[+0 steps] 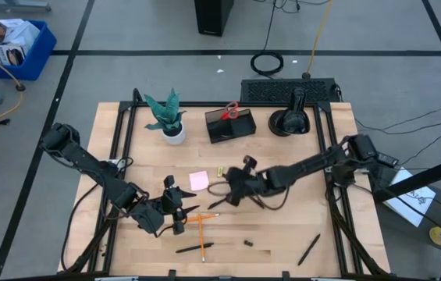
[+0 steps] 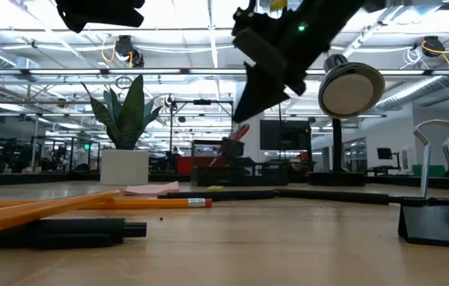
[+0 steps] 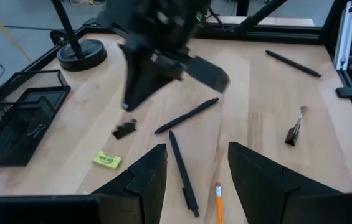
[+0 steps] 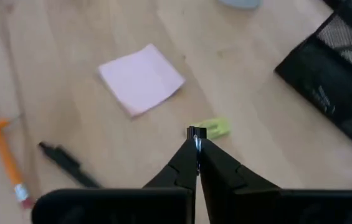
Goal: Pick and place office supplies into organizer
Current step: Put the black binder clip into the black black mesh desk organizer
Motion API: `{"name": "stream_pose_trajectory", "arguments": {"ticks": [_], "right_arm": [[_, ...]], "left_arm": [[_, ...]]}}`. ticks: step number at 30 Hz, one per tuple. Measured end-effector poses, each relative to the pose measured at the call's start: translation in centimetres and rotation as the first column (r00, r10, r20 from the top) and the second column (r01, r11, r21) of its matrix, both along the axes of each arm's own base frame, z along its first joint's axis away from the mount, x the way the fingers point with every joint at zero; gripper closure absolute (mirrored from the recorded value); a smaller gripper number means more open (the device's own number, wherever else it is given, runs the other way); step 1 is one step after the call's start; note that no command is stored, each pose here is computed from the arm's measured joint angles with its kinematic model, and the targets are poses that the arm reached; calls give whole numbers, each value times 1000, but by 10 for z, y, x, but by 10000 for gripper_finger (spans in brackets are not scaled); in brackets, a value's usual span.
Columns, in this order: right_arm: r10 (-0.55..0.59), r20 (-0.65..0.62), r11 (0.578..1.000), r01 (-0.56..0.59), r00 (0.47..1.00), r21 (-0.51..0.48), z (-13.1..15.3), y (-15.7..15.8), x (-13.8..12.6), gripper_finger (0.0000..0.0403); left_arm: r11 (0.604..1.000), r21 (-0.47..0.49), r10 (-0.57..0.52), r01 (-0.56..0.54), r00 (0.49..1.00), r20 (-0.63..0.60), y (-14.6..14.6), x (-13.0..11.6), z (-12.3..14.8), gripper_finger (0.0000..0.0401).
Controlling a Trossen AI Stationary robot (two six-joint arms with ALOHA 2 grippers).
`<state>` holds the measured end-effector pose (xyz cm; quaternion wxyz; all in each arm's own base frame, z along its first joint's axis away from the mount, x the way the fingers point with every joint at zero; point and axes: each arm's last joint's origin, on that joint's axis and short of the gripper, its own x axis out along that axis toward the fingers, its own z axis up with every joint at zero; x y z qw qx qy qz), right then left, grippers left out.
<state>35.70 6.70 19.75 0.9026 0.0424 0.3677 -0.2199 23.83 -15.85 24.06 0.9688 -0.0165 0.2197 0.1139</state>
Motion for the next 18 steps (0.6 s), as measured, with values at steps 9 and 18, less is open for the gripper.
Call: {"name": "stream_pose_trajectory", "arguments": {"ticks": [9, 18], "right_arm": [[-43, 101, 999, 41, 994, 20, 22, -57, 9, 399], [-99, 175, 994, 89, 979, 62, 28, -117, 12, 399]], "left_arm": [[1000, 3, 3, -3, 1000, -1, 0, 0, 0, 224], [1000, 1, 3, -3, 1000, 2, 0, 0, 0, 224]]}}
